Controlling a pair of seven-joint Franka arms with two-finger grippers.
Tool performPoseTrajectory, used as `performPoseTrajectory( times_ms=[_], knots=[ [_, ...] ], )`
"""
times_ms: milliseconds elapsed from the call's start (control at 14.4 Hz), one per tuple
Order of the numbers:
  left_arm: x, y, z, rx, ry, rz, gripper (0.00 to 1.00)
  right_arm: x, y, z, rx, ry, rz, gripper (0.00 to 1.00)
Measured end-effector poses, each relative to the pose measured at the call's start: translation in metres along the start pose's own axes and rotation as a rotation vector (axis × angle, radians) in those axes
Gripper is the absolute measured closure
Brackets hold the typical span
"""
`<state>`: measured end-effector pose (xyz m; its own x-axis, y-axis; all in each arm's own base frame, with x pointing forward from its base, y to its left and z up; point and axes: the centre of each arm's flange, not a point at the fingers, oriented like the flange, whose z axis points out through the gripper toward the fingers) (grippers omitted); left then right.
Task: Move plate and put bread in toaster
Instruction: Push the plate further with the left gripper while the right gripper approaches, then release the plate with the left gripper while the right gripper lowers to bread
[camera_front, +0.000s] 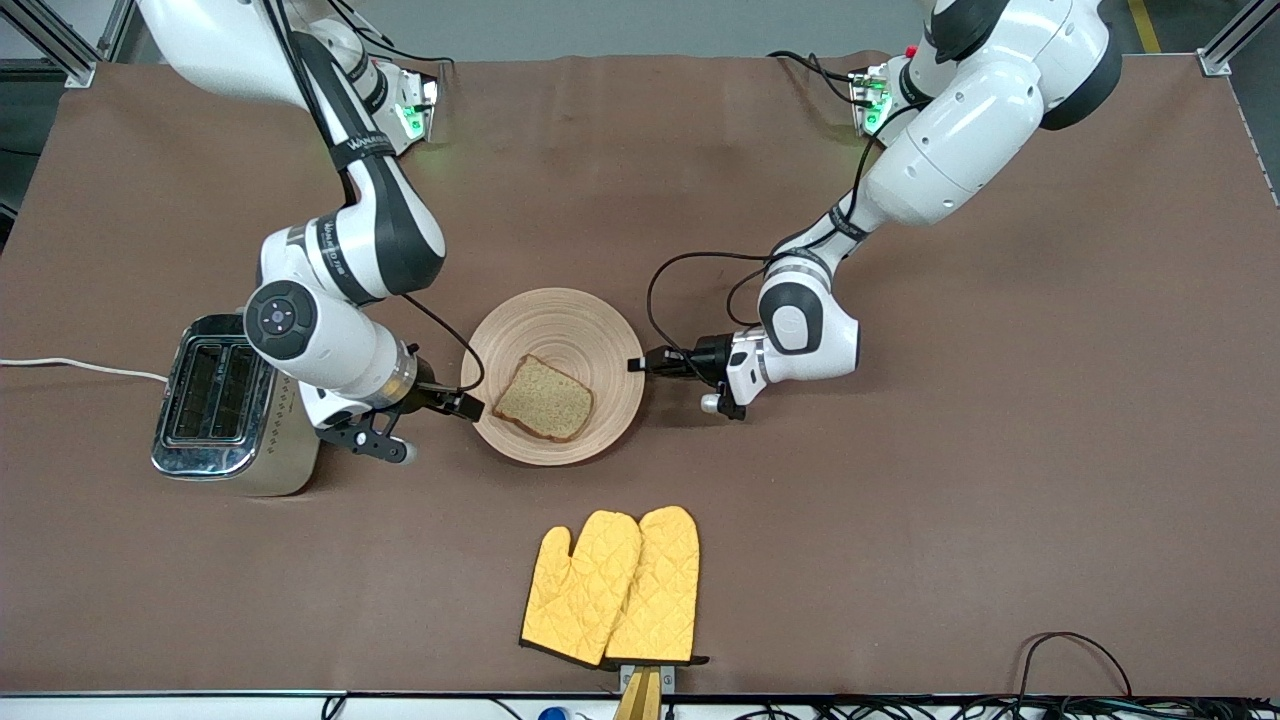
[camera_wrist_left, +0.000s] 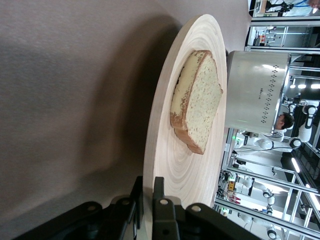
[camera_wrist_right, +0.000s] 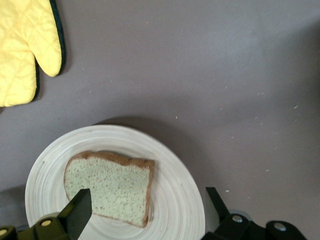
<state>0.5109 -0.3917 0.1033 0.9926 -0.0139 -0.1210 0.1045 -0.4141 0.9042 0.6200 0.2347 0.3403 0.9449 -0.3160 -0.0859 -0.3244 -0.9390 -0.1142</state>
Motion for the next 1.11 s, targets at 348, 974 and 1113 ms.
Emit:
performPoseTrajectory(
  times_ms=[348, 974, 1113],
  knots=[
    [0.001, 0.006, 0.006, -0.007, 0.002, 0.007, 0.74, -0.019, 0.000, 0.040, 0.022, 0.026, 0.003, 0.02],
    [0.032, 0.032, -0.028, 0.198, 0.052, 0.024, 0.00, -0.049, 0.011, 0.094, 0.023, 0.055, 0.039, 0.38],
    [0.043, 0.051, -0.043, 0.301, 0.045, 0.014, 0.00, -0.055, 0.008, 0.102, 0.020, 0.056, 0.029, 0.44]
  ],
)
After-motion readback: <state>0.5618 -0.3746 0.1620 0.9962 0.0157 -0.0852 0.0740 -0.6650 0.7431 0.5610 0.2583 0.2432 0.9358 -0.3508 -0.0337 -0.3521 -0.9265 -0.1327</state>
